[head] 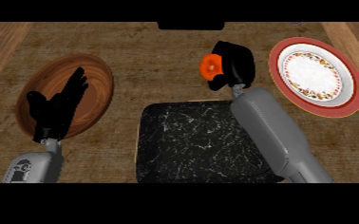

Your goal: Pick the squash from the tray and place it in the plate

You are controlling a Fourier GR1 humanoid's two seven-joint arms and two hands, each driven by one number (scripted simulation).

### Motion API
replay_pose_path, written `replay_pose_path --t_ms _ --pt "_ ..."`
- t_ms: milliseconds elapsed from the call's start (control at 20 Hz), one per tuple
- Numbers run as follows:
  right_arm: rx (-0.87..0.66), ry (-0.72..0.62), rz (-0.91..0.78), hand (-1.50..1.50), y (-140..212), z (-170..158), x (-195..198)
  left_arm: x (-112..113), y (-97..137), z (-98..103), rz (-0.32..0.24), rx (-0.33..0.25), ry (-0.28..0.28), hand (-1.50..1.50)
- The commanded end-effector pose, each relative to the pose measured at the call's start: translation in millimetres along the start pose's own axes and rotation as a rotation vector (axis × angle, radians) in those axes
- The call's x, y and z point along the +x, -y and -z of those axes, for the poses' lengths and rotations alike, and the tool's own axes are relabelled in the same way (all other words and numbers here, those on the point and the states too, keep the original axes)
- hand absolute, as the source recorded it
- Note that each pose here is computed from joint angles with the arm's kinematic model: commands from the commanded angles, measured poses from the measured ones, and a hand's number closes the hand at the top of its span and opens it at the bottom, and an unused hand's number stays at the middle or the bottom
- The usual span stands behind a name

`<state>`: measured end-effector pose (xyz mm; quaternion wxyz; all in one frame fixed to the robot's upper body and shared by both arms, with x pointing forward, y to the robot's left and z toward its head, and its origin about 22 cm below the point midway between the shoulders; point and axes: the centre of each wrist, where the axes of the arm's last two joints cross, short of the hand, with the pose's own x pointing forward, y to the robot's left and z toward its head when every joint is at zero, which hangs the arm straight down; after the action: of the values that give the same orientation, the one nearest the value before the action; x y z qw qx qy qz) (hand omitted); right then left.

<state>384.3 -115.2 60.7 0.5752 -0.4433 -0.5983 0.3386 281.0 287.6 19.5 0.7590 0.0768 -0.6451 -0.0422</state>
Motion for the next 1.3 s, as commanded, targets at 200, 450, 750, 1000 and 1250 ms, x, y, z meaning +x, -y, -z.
replay_pose_path --t_ms 200,450,750,1000,1250 --pt "-0.390 -0.143 -0.019 1.50 43 20 4 -10 -4 -6 0.001 -0.003 -0.006 0.00" --pt "-0.425 -0.250 0.068 1.50 65 26 -62 -3 -2 1 0.004 0.010 0.000 0.00" --pt "-0.460 -0.348 0.109 1.50 85 31 -119 -7 -2 2 -0.012 0.018 -0.007 0.00" --pt "-0.471 -0.394 0.095 1.50 104 37 -178 -15 6 6 0.000 -0.004 0.007 0.00" --pt "-0.377 -0.445 -0.001 1.50 93 25 -225 -9 1 11 -0.011 0.007 -0.003 0.00"
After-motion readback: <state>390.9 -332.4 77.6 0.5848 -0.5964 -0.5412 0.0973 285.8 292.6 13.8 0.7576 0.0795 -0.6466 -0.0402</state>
